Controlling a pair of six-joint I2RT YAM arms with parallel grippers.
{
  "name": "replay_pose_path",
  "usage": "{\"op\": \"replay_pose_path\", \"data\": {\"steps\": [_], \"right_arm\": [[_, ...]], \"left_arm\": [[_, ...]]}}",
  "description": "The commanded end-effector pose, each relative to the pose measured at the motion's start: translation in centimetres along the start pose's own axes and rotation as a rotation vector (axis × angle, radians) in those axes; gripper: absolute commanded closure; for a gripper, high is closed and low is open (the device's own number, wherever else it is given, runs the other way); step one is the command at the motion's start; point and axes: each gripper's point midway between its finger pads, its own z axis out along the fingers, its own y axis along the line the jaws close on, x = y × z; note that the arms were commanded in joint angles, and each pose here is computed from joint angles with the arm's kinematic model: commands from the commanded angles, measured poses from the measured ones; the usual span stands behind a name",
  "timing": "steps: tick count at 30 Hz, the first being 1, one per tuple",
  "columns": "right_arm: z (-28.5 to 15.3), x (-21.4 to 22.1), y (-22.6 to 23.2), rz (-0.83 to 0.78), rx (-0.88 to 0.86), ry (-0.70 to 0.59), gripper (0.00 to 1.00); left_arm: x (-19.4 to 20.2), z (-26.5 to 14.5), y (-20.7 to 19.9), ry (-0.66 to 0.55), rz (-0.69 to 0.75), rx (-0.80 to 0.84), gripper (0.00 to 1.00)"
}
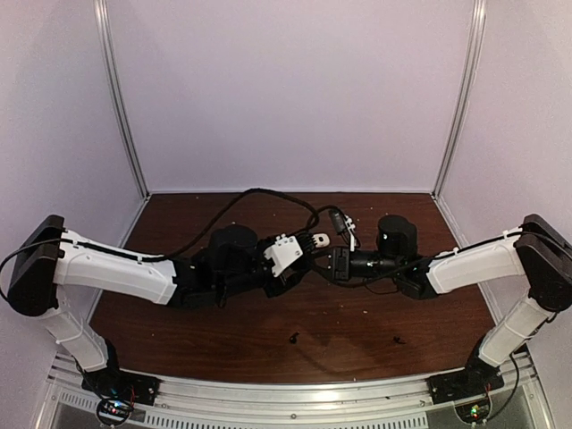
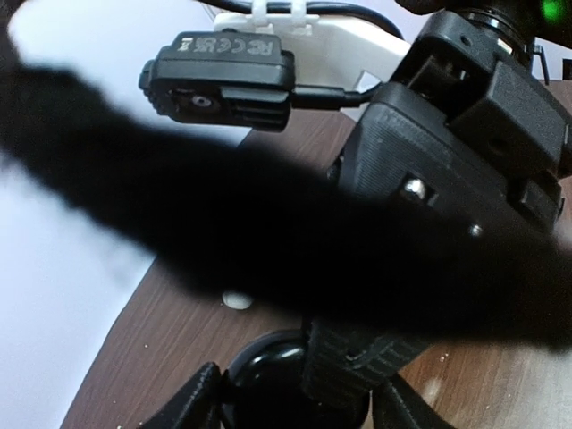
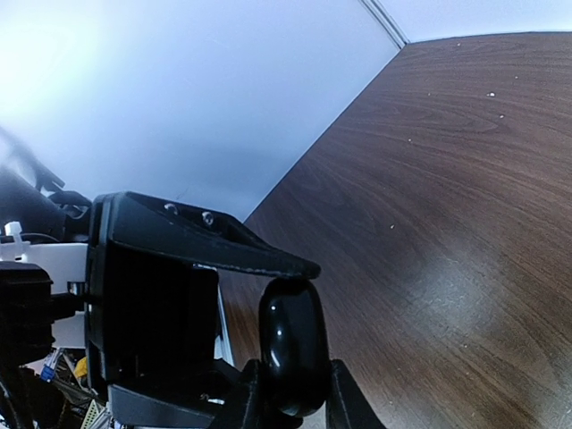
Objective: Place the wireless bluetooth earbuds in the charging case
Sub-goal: Pass from the left arm to the right, then adjust the charging case at the center of the board.
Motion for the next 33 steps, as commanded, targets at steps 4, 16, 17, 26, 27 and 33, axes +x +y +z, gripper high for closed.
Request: {"op": "replay_pose_path", "data": {"steps": [4, 16, 17, 26, 27, 33], "right_arm": [[-0.9, -1.5, 0.6, -0.016, -0.002, -0.036, 0.8], [-2.1, -1.9, 2.7, -0.006, -0.095, -0.021, 0.8], [-2.2, -1.9, 2.9, -0.001, -0.105, -0.021, 0.8], [-2.9, -1.8, 4.9, 0.026, -0.195, -0.013, 0.81], [-2.9, -1.7, 5.1, 0.022, -0.203, -0.009, 0.81], [-3.1, -1.1, 6.4, -0.099, -0.242, 0.016, 0.8]], "left_arm": [[-3.2, -2.9, 1.6, -0.129, -0.073, -0.034, 0.23], [-2.9, -8.8, 0.7, -0.266, -0.237, 0.152, 0.16], [-2.9, -9.1, 1.0, -0.276, -0.267, 0.168, 0.18], [-3.7, -10.3, 3.4, -0.322, -0.445, 0.289, 0.37], [-3.9, -10.1, 3.2, -0.318, -0.448, 0.31, 0.39], [-5.1, -9.2, 1.2, -0.289, -0.487, 0.473, 0.46]]}}
